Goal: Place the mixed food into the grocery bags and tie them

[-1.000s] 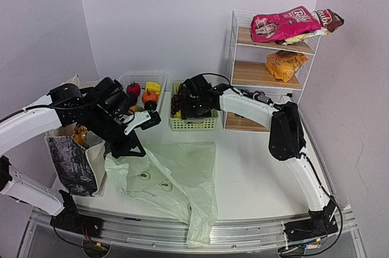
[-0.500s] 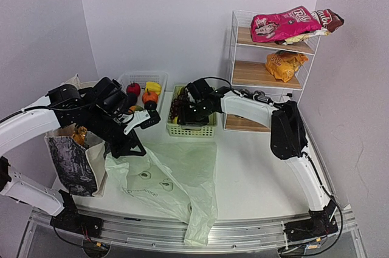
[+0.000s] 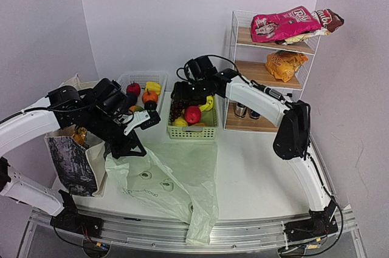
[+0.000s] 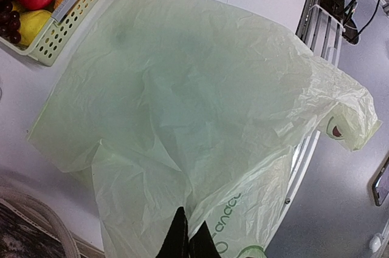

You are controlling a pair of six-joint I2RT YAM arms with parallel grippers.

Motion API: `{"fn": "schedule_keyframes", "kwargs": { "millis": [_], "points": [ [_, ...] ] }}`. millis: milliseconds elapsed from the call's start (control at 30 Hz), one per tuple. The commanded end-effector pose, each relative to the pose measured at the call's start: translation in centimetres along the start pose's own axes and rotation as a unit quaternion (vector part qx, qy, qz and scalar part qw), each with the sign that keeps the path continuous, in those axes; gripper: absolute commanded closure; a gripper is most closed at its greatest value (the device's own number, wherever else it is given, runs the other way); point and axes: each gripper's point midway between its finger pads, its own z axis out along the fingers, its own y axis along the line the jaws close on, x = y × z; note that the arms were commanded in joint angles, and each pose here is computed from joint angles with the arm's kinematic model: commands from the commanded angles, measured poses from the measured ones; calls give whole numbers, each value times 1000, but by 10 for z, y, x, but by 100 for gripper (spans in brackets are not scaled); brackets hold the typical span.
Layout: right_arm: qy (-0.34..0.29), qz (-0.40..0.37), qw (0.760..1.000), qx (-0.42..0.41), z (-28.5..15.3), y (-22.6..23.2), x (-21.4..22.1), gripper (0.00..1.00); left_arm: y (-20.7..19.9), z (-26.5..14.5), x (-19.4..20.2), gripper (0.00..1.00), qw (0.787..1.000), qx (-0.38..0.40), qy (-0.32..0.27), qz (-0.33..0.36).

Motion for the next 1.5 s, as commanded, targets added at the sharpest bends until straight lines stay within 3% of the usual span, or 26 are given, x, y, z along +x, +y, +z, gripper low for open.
{"fn": "schedule_keyframes", "kwargs": {
  "millis": [0,300,600,700,800,967,1000,1467],
  "points": [
    [-105,93,988,60,-4,-30,-45,19,-4,-7,-6,100,1000,4,-24,4],
    [-171,130,974,74,44,-50,-58,12,-5,-8,-6,100,1000,4,-27,3],
    [-195,105,973,68,82,-61,-53,22,-8,-5,-7,100,999,15,-30,4],
    [-189,107,974,66,91,-64,-46,32,-8,-5,-7,100,999,15,-31,4],
    [-192,106,974,59,92,-63,-48,58,-7,-5,-8,100,999,14,-34,4],
    [-216,89,972,27,70,-46,-73,96,-6,-8,-11,100,999,7,-41,0],
    [-222,84,971,21,64,-42,-79,99,-5,-8,-11,100,999,6,-41,-1],
    [-323,37,940,-108,-77,42,-169,100,5,-11,-22,100,998,-16,-58,-13]
  ]
}}
